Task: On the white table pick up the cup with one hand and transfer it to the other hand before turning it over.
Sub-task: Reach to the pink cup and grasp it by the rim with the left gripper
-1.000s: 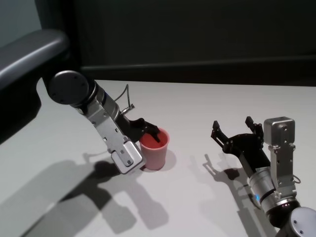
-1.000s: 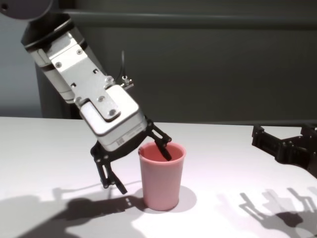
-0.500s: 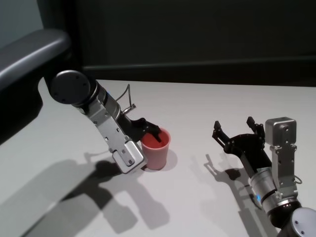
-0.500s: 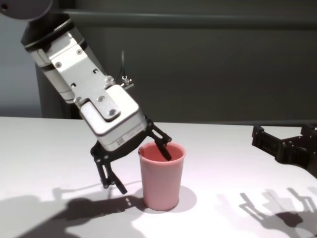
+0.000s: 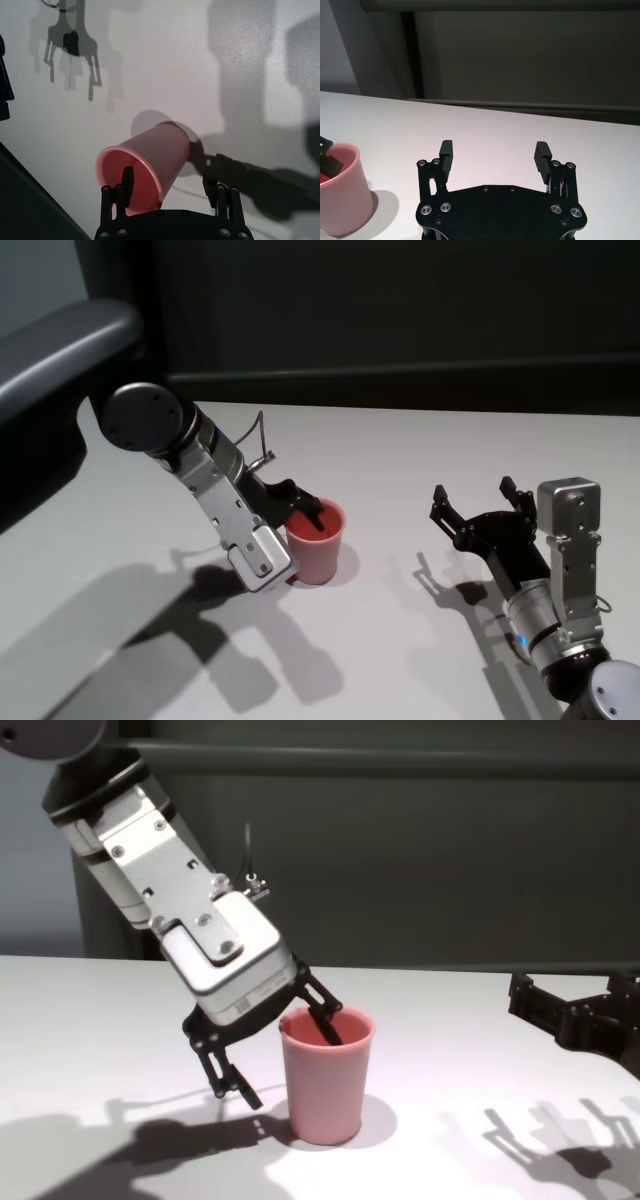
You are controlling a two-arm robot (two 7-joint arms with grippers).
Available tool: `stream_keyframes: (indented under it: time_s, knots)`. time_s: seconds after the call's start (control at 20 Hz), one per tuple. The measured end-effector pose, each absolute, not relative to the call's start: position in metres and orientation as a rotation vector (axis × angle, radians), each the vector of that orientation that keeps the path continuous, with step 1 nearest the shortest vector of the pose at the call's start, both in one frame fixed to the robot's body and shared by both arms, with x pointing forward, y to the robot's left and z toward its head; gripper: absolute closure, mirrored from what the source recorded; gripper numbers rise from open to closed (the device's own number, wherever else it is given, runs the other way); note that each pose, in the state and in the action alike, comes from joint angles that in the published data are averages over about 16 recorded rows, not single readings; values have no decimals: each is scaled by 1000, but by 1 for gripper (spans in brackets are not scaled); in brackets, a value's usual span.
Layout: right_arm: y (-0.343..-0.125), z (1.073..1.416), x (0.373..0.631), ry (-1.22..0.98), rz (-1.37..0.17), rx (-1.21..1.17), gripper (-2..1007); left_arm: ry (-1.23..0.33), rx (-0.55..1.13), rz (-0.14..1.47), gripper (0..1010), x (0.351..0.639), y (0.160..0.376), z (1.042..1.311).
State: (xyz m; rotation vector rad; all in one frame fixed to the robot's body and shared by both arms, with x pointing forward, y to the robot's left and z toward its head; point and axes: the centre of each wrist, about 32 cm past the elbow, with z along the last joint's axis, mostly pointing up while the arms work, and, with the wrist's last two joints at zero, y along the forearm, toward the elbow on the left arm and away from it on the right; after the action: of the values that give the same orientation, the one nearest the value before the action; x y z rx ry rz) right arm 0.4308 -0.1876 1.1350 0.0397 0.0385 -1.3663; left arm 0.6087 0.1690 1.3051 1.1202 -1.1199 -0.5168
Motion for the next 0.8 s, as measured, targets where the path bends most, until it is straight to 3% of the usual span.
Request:
stream_keyframes:
  time_s: [0.3, 0.8]
  knots:
    - [-188, 1135, 431, 39, -1366, 40, 3, -1119, 1120, -516, 261, 609, 169, 1305]
    - [-188, 1135, 431, 39, -1366, 40, 3, -1118, 1119, -516, 610, 609, 169, 1305]
